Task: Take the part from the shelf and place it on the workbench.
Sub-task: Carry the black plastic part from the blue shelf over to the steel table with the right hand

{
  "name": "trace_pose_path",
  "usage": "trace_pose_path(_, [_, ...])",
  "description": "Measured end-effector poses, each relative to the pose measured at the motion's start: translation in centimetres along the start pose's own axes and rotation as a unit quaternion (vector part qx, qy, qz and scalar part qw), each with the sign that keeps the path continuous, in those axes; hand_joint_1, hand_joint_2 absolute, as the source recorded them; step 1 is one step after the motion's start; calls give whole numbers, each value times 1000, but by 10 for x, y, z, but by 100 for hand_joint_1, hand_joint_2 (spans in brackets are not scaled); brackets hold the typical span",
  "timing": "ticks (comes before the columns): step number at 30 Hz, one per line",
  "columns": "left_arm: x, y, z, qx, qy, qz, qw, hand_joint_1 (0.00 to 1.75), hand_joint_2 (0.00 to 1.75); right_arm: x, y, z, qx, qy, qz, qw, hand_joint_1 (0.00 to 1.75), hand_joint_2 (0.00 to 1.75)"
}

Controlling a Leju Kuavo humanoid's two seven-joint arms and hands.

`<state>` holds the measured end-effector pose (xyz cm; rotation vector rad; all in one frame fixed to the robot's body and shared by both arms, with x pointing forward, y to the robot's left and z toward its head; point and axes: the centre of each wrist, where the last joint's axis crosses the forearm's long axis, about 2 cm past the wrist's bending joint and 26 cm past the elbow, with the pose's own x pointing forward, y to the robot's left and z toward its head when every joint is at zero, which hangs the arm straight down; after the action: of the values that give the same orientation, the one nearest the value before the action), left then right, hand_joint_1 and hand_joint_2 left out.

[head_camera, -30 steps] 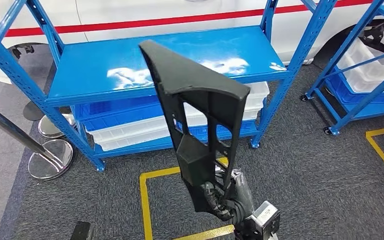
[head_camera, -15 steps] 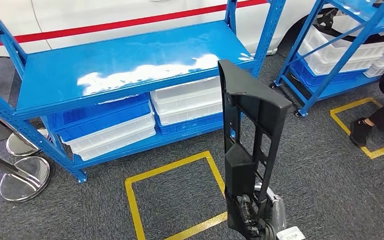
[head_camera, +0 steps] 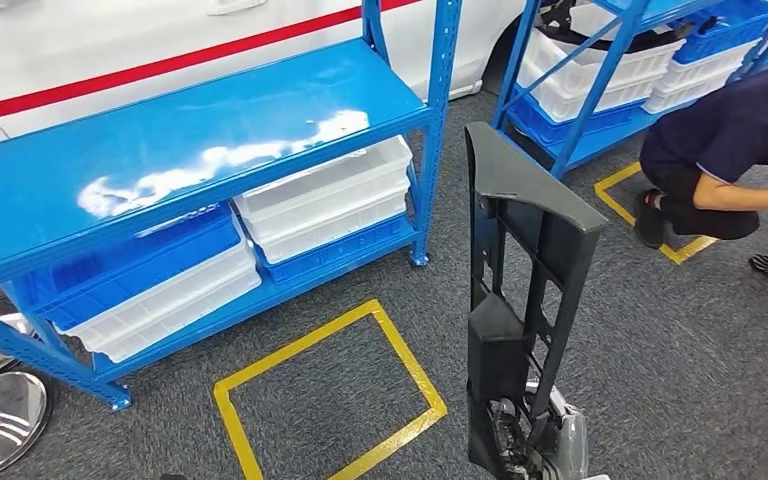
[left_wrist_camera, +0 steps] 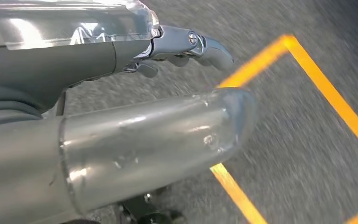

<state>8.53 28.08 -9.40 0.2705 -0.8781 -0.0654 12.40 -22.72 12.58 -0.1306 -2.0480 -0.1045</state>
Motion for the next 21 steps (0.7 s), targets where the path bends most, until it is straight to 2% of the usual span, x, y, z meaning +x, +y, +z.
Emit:
trace_pose_path(6, [13, -3, -9, -29, -20, -15, 999, 0, 0, 0, 1, -3, 5, -9, 1, 1000, 175, 175])
trace_pose_path(21, [20, -4, -12, -52, -40, -37, 997, 0, 0, 0, 2, -7, 17, -16, 0, 1000, 175, 175])
